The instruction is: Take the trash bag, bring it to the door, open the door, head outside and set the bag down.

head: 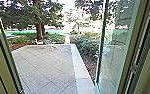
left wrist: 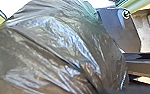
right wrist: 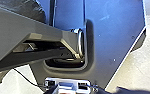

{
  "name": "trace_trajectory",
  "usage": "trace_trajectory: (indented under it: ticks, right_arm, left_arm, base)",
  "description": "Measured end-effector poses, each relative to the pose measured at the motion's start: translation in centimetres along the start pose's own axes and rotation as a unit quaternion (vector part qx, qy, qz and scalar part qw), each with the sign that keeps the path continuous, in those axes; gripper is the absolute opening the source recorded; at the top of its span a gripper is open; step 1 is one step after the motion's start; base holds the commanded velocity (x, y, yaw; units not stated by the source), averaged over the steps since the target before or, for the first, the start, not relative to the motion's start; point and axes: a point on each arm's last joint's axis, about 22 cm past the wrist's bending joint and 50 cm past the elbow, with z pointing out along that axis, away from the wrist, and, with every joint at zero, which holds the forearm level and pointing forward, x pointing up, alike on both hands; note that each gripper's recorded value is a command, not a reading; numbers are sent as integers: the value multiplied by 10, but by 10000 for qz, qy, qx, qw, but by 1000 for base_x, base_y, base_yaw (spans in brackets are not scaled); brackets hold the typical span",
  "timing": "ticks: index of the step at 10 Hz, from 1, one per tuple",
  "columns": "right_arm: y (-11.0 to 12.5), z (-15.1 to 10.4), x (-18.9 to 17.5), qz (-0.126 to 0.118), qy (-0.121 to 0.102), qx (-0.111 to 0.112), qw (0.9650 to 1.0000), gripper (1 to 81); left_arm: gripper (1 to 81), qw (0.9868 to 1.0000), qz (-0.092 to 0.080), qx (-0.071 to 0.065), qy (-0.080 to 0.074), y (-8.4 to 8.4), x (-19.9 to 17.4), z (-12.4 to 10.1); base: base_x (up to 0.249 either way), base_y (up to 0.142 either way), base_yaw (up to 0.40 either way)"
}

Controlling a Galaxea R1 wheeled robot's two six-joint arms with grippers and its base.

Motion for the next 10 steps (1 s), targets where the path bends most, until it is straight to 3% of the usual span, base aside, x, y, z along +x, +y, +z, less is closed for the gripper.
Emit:
trace_trajectory:
  ticks: [9,10]
  right_arm:
    - [0,1,-3,0,-7,2,10000,811]
    - [-1,1,-1,-7,8,4,10000,811]
  left_arm:
    - [10,10000,10,-68,0,11,-4,2]
    - [10,10000,12,-6,-2,1,-5,0]
  base:
    - [101,0,0]
    - [115,0,0]
